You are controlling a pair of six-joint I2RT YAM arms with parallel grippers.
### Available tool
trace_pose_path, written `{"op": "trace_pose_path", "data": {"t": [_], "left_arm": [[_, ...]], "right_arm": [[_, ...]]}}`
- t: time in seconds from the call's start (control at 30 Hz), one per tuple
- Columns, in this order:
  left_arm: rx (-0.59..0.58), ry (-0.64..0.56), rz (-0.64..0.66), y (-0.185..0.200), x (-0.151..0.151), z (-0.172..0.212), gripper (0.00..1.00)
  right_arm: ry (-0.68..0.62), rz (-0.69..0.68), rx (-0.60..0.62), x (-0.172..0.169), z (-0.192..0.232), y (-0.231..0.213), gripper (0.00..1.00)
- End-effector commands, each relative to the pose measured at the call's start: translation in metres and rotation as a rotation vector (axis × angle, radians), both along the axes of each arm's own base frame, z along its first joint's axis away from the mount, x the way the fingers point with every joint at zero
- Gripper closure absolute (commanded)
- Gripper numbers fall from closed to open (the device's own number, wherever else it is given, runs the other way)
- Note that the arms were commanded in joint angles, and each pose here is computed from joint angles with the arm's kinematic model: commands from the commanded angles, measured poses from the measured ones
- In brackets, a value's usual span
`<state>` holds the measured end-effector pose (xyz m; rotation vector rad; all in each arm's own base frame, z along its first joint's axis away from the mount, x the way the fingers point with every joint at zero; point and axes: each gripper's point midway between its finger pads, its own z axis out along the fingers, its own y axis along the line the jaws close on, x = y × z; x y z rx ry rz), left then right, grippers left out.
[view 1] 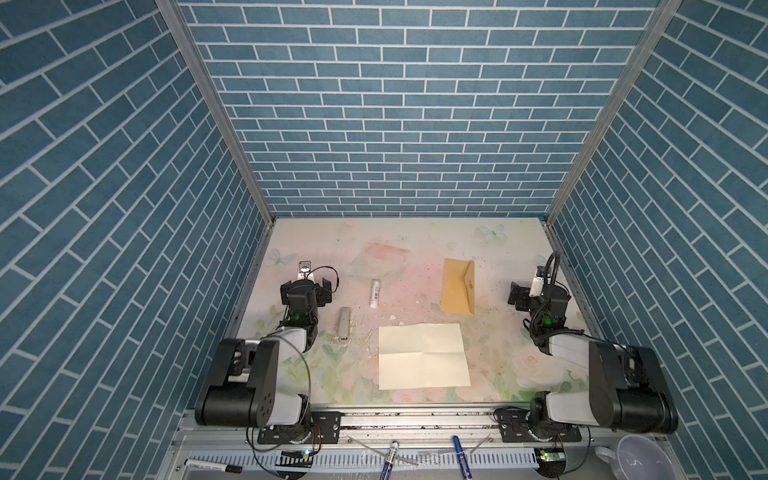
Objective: Place the letter into the envelope and seal it
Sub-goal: 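Move the left gripper over the white sheet while the right gripper approaches its edge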
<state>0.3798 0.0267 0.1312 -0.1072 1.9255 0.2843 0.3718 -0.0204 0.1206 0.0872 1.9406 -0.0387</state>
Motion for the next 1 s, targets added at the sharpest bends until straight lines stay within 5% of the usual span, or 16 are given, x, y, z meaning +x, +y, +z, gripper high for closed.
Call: {"op": "trace_pose_path", "data": {"t": [0.0, 0.13, 0.33, 0.43, 0.67, 0.97], "left_arm": [[-0.017, -0.025, 0.048, -0.004, -0.014, 0.046, 0.0], [-0.061, -0.068, -0.06, -0.051, -0.037, 0.093, 0.0], [-0.268, -0.028, -0.422, -0.161, -0.075, 0.114, 0.05], [-0.33, 0.069, -0.567, -0.208, -0.097, 0.1, 0.12], [-0.274, 0.327, -0.776, -0.275, -0.148, 0.053, 0.32], [-0.349, 0.515, -0.782, -0.291, -0.175, -0.01, 0.63]], "right_arm": [[-0.079, 0.018, 0.074, 0.001, 0.066, 0.007, 0.05], [-0.094, 0.172, 0.212, -0.014, 0.112, 0.041, 0.06], [0.072, 0.414, 0.388, -0.052, 0.124, 0.097, 0.05], [0.182, 0.493, 0.448, -0.079, 0.114, 0.119, 0.05], [0.421, 0.538, 0.523, -0.135, 0.077, 0.149, 0.05], [0.593, 0.487, 0.65, -0.176, 0.029, 0.161, 0.07]]}}
